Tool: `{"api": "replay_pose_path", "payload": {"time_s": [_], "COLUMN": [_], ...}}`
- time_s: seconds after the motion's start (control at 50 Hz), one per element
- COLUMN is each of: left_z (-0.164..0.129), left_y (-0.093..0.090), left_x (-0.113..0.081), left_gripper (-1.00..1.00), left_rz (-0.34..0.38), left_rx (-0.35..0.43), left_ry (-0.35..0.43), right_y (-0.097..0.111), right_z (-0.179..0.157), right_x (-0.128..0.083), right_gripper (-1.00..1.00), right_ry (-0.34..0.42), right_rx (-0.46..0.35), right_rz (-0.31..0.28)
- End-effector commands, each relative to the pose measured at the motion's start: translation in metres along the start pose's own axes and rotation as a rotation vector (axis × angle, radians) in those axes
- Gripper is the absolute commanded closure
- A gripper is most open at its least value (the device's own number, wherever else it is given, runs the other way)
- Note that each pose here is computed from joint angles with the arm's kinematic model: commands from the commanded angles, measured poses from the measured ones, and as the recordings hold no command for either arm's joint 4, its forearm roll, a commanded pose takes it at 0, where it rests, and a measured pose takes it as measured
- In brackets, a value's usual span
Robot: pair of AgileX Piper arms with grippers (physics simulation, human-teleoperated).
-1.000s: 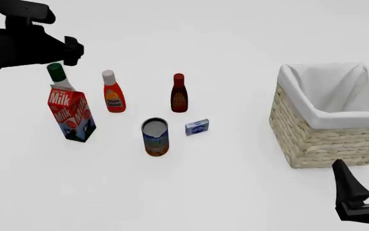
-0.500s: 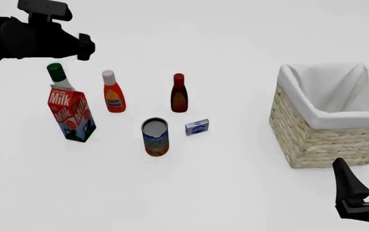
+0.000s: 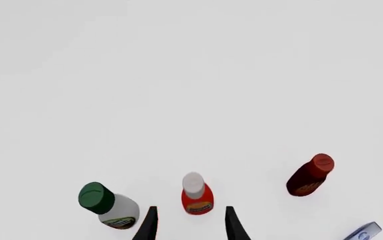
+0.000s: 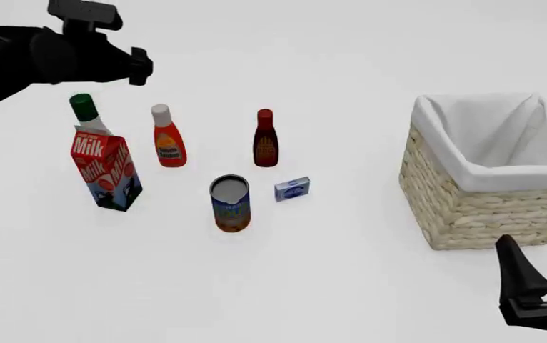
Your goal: Pick the ketchup and place it in the basket.
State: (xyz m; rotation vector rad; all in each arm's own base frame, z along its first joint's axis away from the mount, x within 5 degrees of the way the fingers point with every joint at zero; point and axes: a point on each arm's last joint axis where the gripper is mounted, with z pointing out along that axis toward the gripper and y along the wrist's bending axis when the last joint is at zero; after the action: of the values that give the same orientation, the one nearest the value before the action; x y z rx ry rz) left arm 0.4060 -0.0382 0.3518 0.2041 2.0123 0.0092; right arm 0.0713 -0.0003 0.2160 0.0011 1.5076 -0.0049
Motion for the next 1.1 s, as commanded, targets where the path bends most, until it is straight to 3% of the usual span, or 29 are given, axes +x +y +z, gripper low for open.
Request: {"api": "replay_pose_path", "payload": {"time_s": [0.02, 1.1], "left_z": [0.015, 0.064], "left_y": [0.001, 0.001], "left_x": [0.001, 0.029], "left_gripper": [-1.0, -1.0], "left_rz": [-0.008, -0.044], "left_rx": [-0.002, -0.006], "left_ry": [-0.006, 0.027], "right_y": [0.0, -0.001], "right_z": [0.001, 0.007], "right_x": [0.0, 0.001], "right_gripper": [-1.0, -1.0], "right_ry": [-0.001, 0.019], "right_rx": [0.004, 0.006], "right_rz": [0.001, -0.022]}}
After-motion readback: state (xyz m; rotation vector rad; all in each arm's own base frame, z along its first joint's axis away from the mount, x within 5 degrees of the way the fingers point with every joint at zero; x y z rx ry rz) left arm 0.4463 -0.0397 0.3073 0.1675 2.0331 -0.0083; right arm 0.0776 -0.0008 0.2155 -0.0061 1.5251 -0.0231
